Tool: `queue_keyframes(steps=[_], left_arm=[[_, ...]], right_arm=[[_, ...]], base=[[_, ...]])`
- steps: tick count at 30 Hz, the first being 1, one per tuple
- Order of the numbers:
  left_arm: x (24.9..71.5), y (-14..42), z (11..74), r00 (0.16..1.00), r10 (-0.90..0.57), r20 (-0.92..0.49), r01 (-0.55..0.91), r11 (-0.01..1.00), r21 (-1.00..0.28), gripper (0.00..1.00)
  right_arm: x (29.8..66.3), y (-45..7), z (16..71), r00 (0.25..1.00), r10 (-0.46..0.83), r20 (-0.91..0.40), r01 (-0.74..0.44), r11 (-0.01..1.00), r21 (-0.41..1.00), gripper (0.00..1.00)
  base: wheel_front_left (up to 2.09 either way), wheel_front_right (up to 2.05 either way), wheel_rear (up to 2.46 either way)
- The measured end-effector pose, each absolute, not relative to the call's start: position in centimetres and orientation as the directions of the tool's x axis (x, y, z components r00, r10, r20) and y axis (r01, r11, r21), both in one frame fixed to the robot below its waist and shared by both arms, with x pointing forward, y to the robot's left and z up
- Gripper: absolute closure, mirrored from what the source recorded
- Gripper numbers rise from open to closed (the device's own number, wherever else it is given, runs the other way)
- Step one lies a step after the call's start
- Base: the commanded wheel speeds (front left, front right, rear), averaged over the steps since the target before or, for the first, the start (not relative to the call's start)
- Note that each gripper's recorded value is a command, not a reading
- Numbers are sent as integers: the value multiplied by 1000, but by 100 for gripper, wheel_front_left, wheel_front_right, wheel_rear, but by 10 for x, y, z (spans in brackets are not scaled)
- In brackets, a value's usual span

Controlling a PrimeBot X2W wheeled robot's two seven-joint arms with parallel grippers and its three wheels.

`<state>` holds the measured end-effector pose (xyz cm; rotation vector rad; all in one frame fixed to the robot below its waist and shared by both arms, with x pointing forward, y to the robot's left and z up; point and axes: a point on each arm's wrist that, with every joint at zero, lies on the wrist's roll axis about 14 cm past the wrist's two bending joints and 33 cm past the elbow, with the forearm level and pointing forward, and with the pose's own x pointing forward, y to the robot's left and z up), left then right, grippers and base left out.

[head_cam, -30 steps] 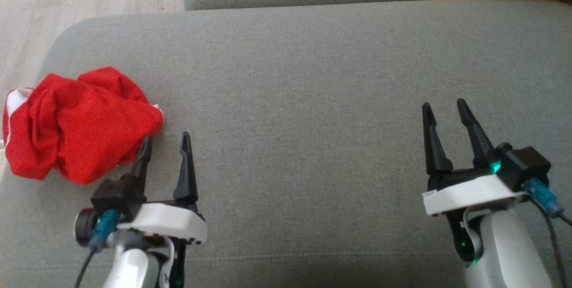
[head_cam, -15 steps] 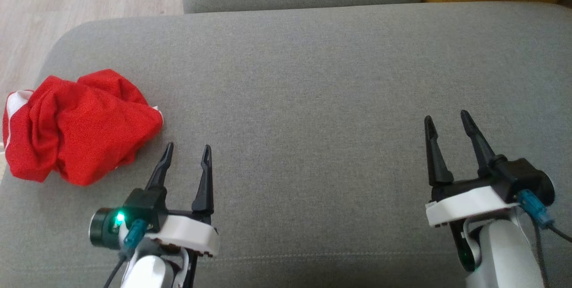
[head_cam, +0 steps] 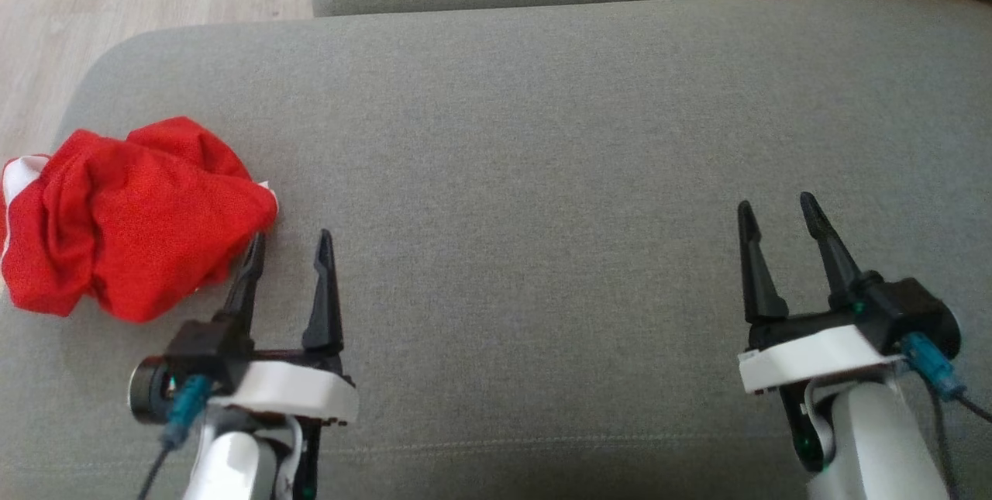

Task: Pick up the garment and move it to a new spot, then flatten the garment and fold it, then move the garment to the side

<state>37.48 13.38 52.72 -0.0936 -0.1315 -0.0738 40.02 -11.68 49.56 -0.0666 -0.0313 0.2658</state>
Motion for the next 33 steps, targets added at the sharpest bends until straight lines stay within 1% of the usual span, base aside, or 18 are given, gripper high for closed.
queue_keyframes(steps=[2,4,8,14,33], left_arm=[[375,138,524,990,-59,125,75,989,-131,0],[375,139,517,993,-64,101,81,981,-176,0],[373,133,502,994,-98,56,108,970,-217,0],[371,129,492,993,-115,26,118,966,-229,0],[369,129,493,993,-115,32,119,966,-228,0]], right_arm=[[400,-118,493,967,253,18,-253,967,-27,0],[400,-119,492,968,252,15,-251,968,-21,0],[400,-119,489,968,249,6,-249,968,-7,0],[401,-120,487,969,246,2,-246,969,0,0],[403,-116,494,967,254,24,-255,967,14,0]], base=[[0,0,0],[0,0,0],[0,0,0],[0,0,0],[0,0,0]])
